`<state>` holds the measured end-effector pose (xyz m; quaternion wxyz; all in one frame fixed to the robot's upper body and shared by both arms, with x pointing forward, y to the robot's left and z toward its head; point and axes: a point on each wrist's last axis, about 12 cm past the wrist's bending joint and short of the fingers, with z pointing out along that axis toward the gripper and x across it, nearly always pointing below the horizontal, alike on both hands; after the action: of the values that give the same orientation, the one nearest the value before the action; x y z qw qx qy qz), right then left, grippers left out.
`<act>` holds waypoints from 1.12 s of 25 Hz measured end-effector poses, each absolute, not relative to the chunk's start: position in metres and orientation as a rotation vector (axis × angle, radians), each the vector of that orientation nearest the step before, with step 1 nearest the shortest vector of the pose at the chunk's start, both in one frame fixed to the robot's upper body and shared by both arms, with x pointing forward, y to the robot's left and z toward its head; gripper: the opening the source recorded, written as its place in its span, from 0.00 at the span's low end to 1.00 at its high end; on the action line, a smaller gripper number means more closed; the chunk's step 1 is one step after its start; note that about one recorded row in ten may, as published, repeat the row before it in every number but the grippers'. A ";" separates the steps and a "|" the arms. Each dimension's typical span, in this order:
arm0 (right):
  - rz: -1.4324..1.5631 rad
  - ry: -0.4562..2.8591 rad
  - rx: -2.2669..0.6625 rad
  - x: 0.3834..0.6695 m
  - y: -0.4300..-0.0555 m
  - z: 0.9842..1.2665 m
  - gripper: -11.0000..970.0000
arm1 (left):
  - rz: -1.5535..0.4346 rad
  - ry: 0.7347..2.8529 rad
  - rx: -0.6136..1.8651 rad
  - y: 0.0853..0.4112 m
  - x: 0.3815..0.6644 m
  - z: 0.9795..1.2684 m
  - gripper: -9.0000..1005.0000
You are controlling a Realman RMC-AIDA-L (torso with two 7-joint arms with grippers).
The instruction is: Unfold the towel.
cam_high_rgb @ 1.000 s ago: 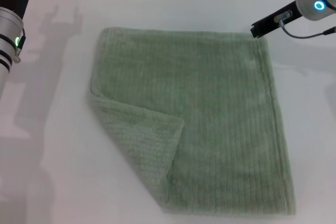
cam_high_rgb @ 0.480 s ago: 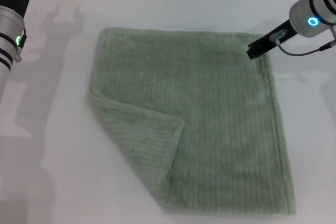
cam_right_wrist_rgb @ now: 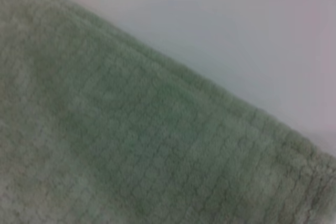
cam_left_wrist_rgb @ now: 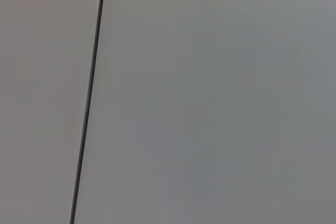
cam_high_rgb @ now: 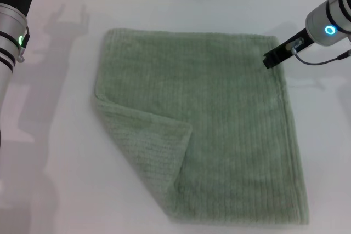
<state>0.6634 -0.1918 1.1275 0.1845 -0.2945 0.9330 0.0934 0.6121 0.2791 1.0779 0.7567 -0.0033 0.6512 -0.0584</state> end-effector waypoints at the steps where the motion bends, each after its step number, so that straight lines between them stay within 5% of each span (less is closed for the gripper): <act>1: 0.263 2.631 -0.834 0.663 -0.192 1.126 0.01 | -0.128 1.419 -0.007 0.279 0.612 1.078 0.57; 28: 0.230 2.634 -0.883 0.662 -0.192 1.113 0.01 | -0.134 1.422 -0.011 0.279 0.612 1.077 0.59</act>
<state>0.6616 -0.1917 1.1125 0.1763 -0.3118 0.9301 0.0811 0.6119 0.2789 1.0774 0.7557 -0.0051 0.6519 -0.0616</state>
